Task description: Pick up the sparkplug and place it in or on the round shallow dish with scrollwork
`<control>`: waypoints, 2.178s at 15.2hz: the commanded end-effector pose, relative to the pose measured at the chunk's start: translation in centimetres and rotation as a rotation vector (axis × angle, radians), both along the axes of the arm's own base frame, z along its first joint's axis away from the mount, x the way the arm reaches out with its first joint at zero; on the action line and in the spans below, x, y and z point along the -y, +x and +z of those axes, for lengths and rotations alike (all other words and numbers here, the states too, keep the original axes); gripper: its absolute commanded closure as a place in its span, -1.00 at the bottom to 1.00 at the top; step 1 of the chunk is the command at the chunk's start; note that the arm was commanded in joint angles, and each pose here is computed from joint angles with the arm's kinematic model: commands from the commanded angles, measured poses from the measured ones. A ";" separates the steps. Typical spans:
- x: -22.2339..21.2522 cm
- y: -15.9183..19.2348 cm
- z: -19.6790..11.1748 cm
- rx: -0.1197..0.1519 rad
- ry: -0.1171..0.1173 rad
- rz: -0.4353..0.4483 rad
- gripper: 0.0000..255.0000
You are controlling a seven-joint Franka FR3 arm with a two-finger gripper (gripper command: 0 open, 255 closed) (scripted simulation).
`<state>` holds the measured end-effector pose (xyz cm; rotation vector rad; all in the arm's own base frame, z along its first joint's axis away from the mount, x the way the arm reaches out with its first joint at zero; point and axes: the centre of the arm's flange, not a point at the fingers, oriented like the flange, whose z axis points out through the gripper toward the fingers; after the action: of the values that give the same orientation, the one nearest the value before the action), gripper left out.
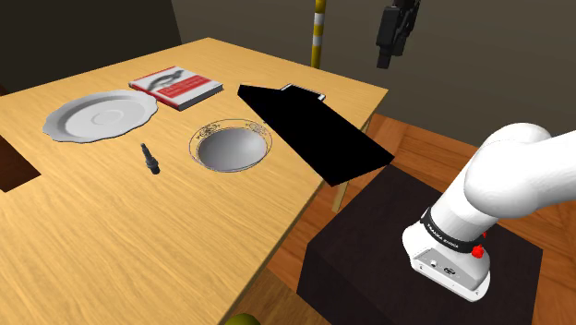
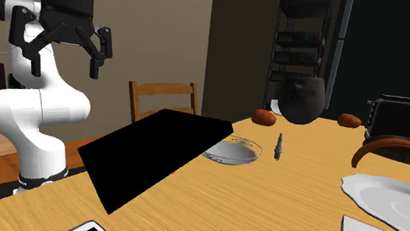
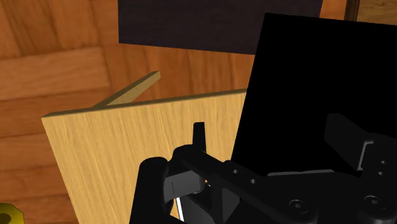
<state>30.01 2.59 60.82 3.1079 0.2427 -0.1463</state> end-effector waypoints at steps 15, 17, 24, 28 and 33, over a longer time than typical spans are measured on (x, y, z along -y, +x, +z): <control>-16.1 7.0 -4.4 -0.024 0.027 -0.094 -1.00; -18.4 8.2 -5.0 -0.027 0.031 -0.108 -1.00; -26.1 12.3 -7.1 -0.039 0.044 -0.155 -1.00; -30.5 14.8 -8.2 -0.046 0.052 -0.182 -1.00; -35.9 18.1 -9.7 -0.055 0.062 -0.216 -1.00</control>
<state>47.58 37.49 51.23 3.1850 -0.0758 -0.2292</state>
